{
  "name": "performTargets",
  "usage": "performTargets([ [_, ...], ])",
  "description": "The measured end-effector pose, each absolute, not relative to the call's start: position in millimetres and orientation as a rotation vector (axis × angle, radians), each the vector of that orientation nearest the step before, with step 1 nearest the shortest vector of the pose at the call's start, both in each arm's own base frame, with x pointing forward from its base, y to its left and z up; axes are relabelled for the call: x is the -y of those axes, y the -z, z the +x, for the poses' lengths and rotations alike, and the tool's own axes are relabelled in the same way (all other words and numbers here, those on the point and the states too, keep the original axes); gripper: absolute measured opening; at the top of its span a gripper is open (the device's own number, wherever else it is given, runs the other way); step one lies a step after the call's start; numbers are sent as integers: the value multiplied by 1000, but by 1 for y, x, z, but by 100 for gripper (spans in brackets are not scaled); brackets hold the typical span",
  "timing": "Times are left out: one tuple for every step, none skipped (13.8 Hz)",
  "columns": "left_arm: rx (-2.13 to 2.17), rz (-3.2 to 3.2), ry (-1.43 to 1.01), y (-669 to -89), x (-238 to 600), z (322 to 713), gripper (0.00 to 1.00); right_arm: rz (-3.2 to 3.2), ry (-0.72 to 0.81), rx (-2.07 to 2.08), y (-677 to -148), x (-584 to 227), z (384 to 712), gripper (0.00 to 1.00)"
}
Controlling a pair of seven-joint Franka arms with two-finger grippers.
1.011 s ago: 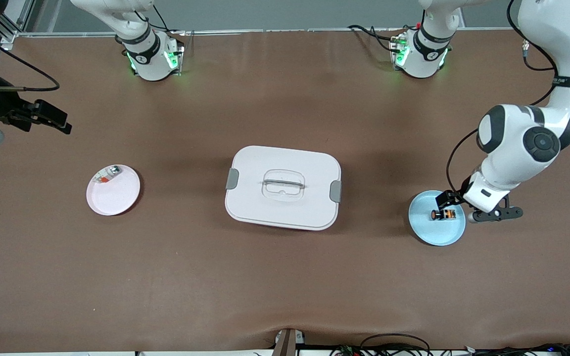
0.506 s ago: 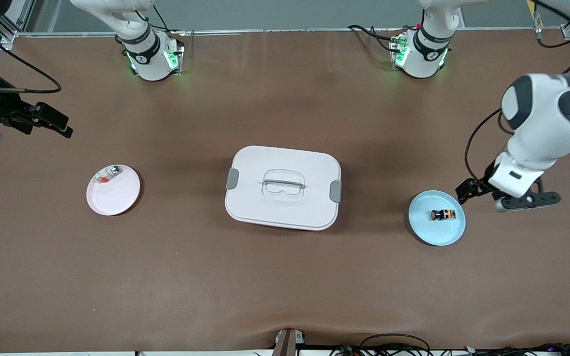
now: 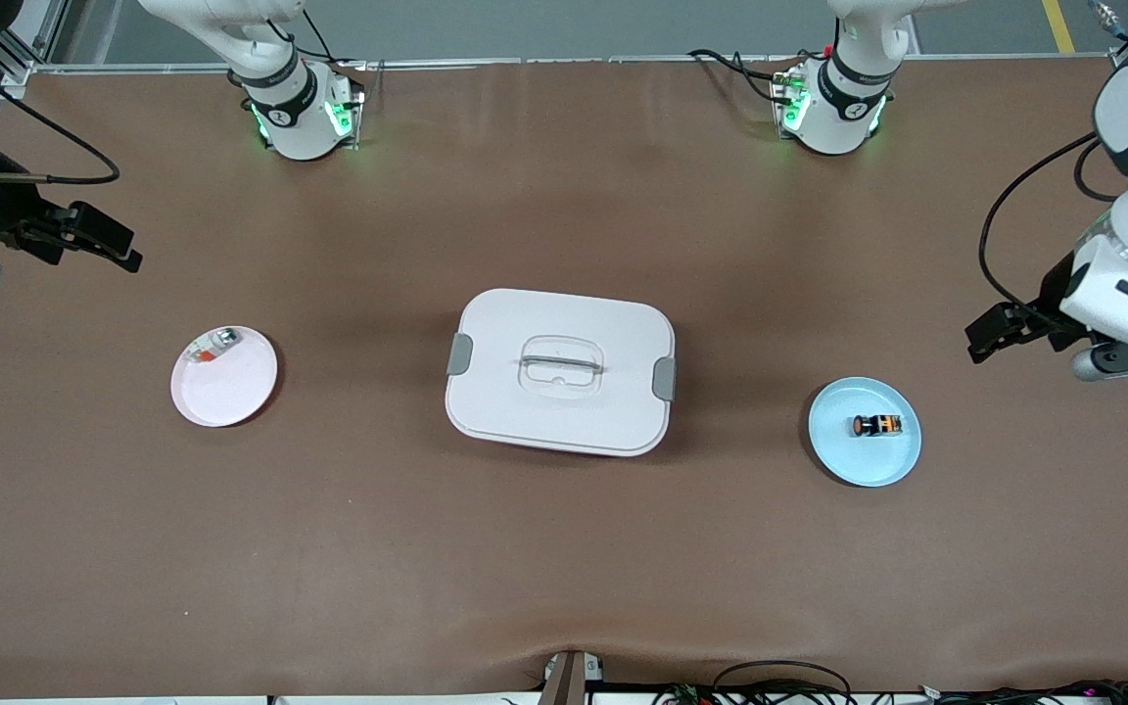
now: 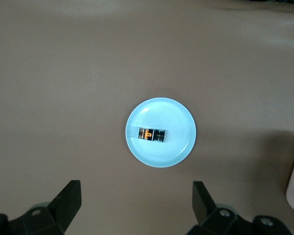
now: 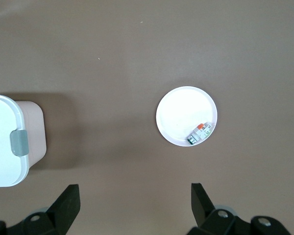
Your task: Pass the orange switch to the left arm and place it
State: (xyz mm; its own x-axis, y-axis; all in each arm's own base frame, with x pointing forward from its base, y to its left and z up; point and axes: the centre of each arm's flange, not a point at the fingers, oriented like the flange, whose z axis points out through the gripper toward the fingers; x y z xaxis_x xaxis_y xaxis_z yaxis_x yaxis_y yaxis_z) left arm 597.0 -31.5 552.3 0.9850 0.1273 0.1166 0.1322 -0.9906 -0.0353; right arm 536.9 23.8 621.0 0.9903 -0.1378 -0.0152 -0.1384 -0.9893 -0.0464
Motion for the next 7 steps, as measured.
performTargets([
  [202,-3088,177,-559,32,597,100,-3087,-15,-215,-621,-24,534,100],
  [202,-3088,180,-565,32,597,100,-3088,-12,-215,-620,-24,532,100],
  [202,-3089,185,-569,33,597,100,-3088,-9,-216,-620,-24,531,100],
  [203,-3089,187,-573,33,597,100,-3088,-6,-216,-621,-24,531,100],
  [204,-3089,188,-579,33,596,100,-3087,-4,-218,-621,-24,531,100],
  [207,-3091,185,-585,33,596,100,-3087,-1,-218,-621,-24,531,100],
  [212,-3100,181,-592,33,595,100,-3087,2,-219,-622,-23,531,100],
])
